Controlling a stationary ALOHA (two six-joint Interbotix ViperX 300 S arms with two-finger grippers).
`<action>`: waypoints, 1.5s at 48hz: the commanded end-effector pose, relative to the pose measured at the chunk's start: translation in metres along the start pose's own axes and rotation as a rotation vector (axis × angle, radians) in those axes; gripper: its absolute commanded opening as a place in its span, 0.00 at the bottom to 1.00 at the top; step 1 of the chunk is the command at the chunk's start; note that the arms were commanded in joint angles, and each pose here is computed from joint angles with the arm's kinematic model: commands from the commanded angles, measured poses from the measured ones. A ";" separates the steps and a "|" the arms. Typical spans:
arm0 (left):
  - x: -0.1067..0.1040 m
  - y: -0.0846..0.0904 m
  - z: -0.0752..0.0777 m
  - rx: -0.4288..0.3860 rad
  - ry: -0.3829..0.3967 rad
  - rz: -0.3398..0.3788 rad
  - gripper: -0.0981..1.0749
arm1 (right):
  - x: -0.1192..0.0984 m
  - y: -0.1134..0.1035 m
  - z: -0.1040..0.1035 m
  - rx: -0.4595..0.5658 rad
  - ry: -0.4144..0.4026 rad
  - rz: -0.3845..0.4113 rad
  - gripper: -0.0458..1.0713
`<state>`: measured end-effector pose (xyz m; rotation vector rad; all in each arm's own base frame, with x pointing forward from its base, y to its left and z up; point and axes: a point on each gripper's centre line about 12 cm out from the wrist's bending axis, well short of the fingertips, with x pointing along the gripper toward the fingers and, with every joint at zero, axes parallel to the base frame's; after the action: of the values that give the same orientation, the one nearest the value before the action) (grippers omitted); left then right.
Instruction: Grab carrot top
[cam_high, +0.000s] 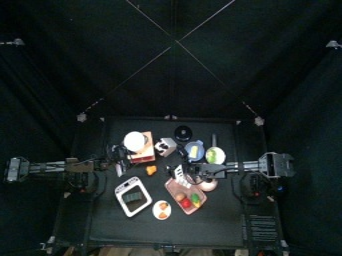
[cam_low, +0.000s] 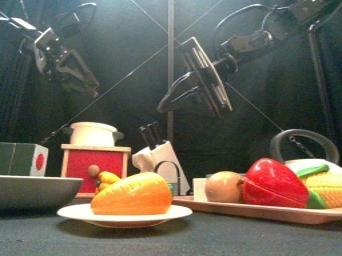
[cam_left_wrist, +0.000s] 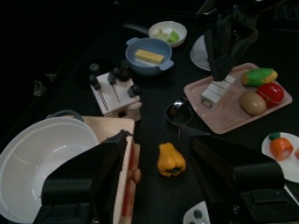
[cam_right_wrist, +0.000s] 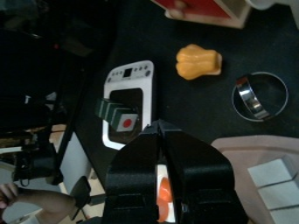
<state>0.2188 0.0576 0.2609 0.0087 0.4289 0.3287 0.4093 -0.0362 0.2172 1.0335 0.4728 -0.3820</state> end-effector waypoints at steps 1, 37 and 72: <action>-0.001 0.001 0.005 -0.008 -0.015 0.003 0.82 | -0.002 0.018 0.002 -0.009 0.021 -0.029 0.40; 0.001 0.018 -0.009 -0.096 0.026 0.066 0.82 | 0.038 0.050 -0.101 -0.278 0.280 -0.273 0.63; 0.002 0.017 -0.013 -0.097 0.029 0.063 0.82 | 0.063 0.060 -0.122 -0.297 0.352 -0.429 0.79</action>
<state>0.2078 0.0734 0.2450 -0.0760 0.4582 0.4122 0.4629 0.0930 0.1572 0.6871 1.0812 -0.5159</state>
